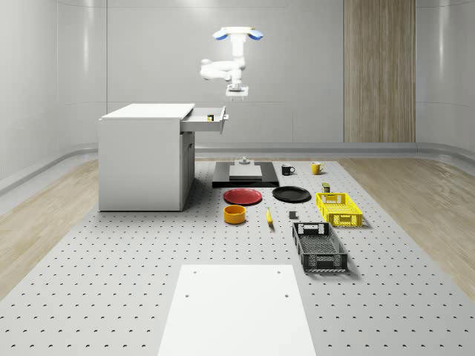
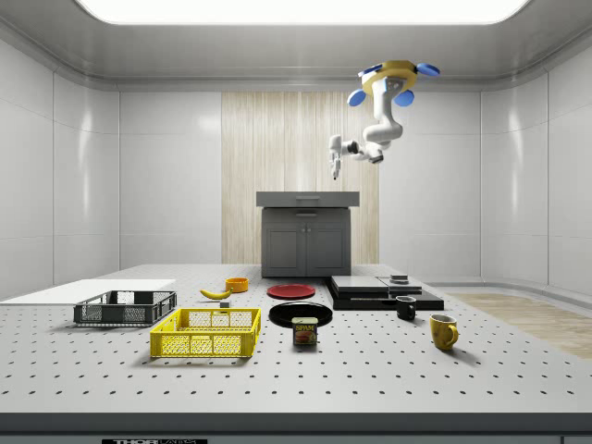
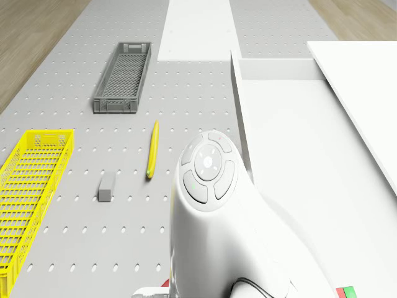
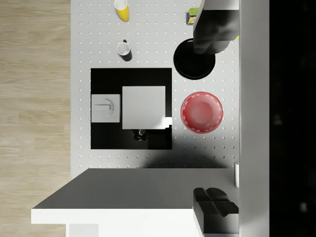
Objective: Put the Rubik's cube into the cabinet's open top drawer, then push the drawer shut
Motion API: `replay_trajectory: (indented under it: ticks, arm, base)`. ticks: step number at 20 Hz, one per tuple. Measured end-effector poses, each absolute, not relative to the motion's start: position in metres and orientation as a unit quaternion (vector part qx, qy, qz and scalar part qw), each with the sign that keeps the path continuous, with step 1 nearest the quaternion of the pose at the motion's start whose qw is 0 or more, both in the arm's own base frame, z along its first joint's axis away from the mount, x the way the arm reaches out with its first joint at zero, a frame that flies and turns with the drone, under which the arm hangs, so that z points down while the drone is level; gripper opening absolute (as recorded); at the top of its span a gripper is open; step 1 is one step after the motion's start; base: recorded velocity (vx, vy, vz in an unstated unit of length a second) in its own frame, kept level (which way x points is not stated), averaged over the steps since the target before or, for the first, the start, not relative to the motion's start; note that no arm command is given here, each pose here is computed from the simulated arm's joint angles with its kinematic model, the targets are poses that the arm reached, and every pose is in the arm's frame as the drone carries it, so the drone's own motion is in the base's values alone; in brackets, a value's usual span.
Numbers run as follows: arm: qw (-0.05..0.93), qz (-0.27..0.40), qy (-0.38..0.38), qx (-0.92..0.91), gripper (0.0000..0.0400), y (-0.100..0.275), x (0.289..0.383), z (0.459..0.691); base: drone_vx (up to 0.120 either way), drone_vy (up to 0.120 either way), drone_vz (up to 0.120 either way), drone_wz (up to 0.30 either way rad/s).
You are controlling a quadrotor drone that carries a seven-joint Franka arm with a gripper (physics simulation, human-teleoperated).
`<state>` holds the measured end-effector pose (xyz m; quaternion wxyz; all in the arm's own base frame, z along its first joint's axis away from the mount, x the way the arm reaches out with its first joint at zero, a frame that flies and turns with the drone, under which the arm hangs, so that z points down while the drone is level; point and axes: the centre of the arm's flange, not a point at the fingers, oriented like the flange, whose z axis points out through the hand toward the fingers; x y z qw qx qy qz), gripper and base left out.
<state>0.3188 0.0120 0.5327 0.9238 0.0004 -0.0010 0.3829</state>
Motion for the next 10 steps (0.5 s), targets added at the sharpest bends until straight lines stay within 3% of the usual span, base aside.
replay_trajectory:
  ticks: [2, 10]
  arm:
    - [0.924, 0.383, -0.001, 0.000, 0.0400, 0.0120, 0.3188, 0.5327]
    - [0.924, 0.383, -0.001, 0.000, 0.0400, 0.0120, 0.3188, 0.5327]
  base:
    - [0.000, 0.120, -0.120, 0.000]
    - [0.000, 0.000, -0.120, 0.000]
